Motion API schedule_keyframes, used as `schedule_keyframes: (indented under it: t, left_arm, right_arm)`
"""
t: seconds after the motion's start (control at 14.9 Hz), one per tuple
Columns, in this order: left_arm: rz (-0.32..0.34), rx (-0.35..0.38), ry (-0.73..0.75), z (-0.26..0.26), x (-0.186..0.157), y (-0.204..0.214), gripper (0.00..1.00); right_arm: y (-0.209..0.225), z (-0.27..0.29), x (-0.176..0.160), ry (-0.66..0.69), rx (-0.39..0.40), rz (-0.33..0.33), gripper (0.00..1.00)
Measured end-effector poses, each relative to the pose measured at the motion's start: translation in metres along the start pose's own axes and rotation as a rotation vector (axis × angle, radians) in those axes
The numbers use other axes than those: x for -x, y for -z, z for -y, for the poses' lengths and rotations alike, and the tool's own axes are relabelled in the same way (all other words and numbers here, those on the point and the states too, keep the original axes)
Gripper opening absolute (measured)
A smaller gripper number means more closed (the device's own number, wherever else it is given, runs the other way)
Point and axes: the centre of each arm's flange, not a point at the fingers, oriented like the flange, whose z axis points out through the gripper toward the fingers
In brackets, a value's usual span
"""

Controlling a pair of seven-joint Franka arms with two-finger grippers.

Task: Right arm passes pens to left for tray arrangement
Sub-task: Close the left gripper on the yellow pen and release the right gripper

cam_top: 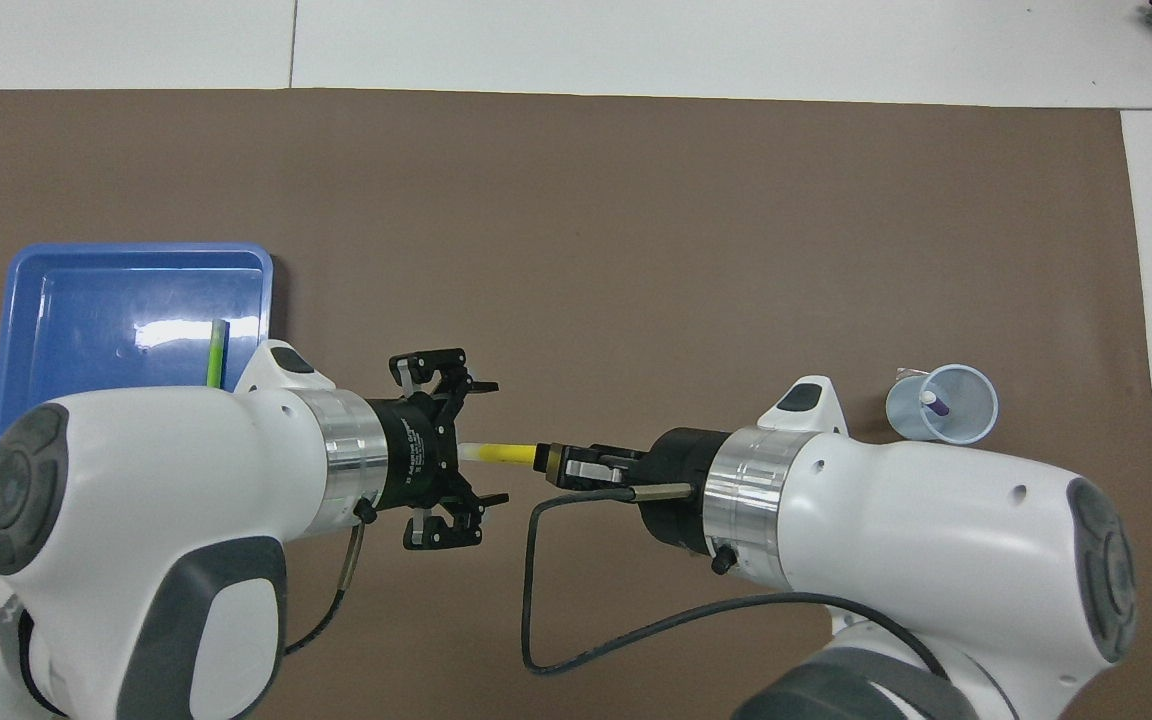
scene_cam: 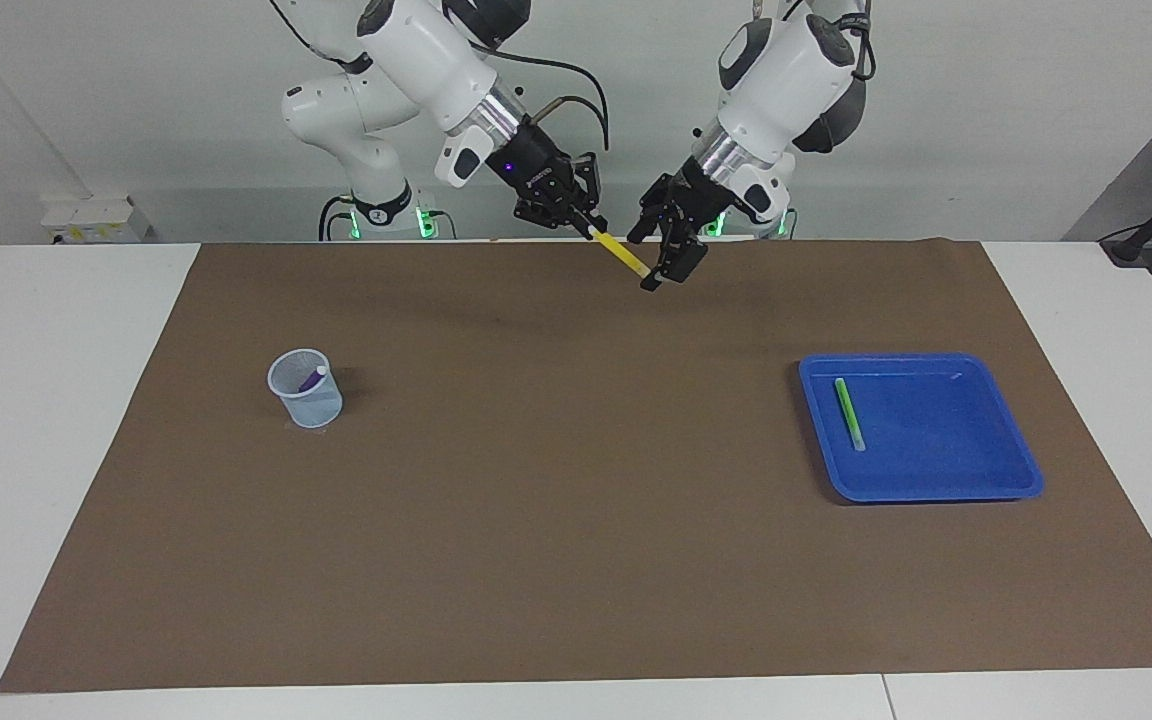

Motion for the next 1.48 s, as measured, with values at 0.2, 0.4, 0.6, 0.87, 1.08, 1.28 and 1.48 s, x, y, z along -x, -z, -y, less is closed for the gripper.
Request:
schedule_keyframes:
  t: [0.2, 0.4, 0.6, 0.87, 1.08, 1.28, 1.48]
  left_arm:
    - [-0.008, -0.011, -0.015, 0.015, 0.004, -0.006, 1.0]
    - [-0.009, -0.01, -0.015, 0.016, 0.004, -0.005, 0.9]
    - [-0.01, -0.01, -0.015, 0.016, 0.003, -0.006, 0.7]
    - [-0.01, -0.01, -0.015, 0.017, 0.003, -0.005, 0.6]
    - [-0.012, -0.018, -0.016, 0.018, 0.003, -0.005, 0.5]
    - [-0.014, -0.029, -0.016, 0.019, 0.003, -0.003, 0.32]
    - [-0.014, -0.033, -0.006, 0.018, 0.001, -0.001, 0.21]
  right_arm:
    - [-0.001, 0.0, 0.001, 0.0, 0.0, 0.001, 0.19]
    - [-0.001, 0.0, 0.001, 0.0, 0.001, 0.002, 0.19]
    - [-0.001, 0.0, 0.001, 0.0, 0.001, 0.002, 0.19]
    - [-0.001, 0.0, 0.001, -0.001, 0.001, 0.002, 0.19]
    - [-0.001, 0.0, 0.001, -0.001, 0.001, 0.002, 0.19]
    - [-0.001, -0.001, 0.001, -0.001, 0.002, 0.002, 0.19]
    - [-0.001, 0.0, 0.003, 0.001, 0.003, 0.01, 0.19]
